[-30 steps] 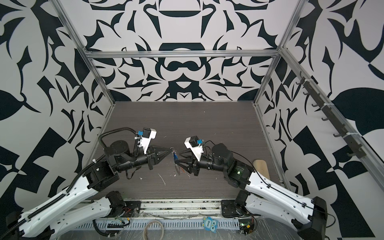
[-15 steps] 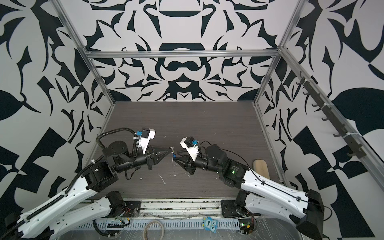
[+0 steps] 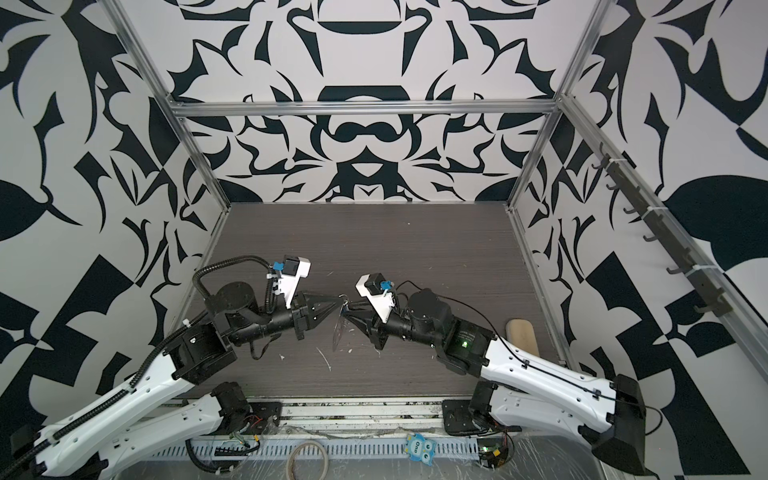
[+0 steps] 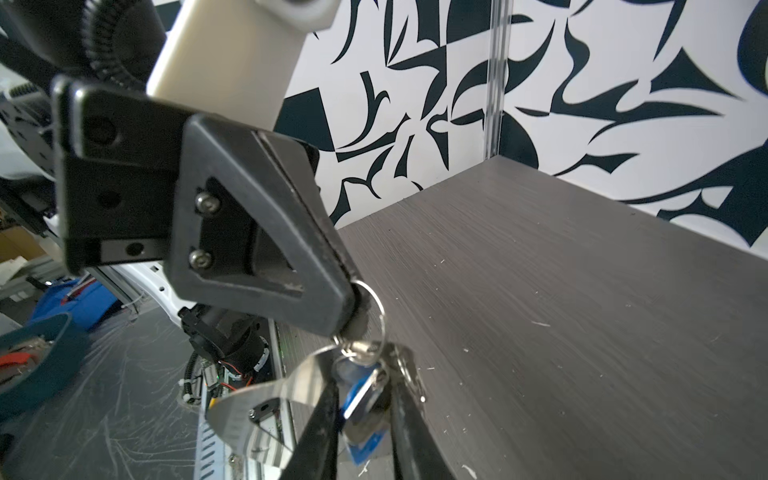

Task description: Remove the keys from the keyring

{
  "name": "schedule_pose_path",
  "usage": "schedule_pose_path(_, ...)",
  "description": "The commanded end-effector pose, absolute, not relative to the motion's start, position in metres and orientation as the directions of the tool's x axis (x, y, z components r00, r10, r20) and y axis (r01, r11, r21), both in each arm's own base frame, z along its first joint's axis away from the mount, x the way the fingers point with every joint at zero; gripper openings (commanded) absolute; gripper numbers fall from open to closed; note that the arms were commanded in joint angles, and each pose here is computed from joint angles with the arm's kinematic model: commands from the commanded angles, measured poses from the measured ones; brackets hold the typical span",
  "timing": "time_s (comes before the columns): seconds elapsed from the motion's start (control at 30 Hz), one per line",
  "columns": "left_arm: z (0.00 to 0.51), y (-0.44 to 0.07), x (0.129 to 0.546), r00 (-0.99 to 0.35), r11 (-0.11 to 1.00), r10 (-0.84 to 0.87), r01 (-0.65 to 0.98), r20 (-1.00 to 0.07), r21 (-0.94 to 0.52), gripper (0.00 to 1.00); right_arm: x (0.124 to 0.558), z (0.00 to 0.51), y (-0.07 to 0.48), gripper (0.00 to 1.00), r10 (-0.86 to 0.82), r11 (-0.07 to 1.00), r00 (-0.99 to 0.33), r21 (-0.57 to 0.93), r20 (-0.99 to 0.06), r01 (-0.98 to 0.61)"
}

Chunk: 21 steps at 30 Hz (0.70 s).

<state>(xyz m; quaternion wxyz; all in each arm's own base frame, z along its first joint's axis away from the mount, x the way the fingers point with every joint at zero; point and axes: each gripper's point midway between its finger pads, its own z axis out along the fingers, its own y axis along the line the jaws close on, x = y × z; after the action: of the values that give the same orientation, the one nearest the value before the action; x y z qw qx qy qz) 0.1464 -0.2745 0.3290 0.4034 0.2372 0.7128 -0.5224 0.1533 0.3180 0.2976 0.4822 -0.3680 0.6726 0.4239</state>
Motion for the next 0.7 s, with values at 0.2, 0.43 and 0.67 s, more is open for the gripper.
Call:
schedule_pose_path(0.2,0.346,-0.269,0.141,-0.53,0.322,-0.109,0.782,-0.841,-0.534,0.0,0.153,0.322,0.311,0.09,-0.068,0.386,-0.223,0.18,-0.973,-0.905)
schedule_pose_path(0.43,0.338,-0.269,0.134,-0.545,0.326,-0.041,0.785,-0.838,-0.526,0.0,0.148,0.317,0.308,0.0,-0.17,0.378,-0.217,0.139,-0.961,-0.915)
schedule_pose_path(0.67,0.333,-0.266,0.127,-0.55,0.332,0.031,0.793,-0.834,-0.511,0.0,0.14,0.324,0.308,0.0,-0.258,0.335,-0.198,0.105,-0.946,-0.936)
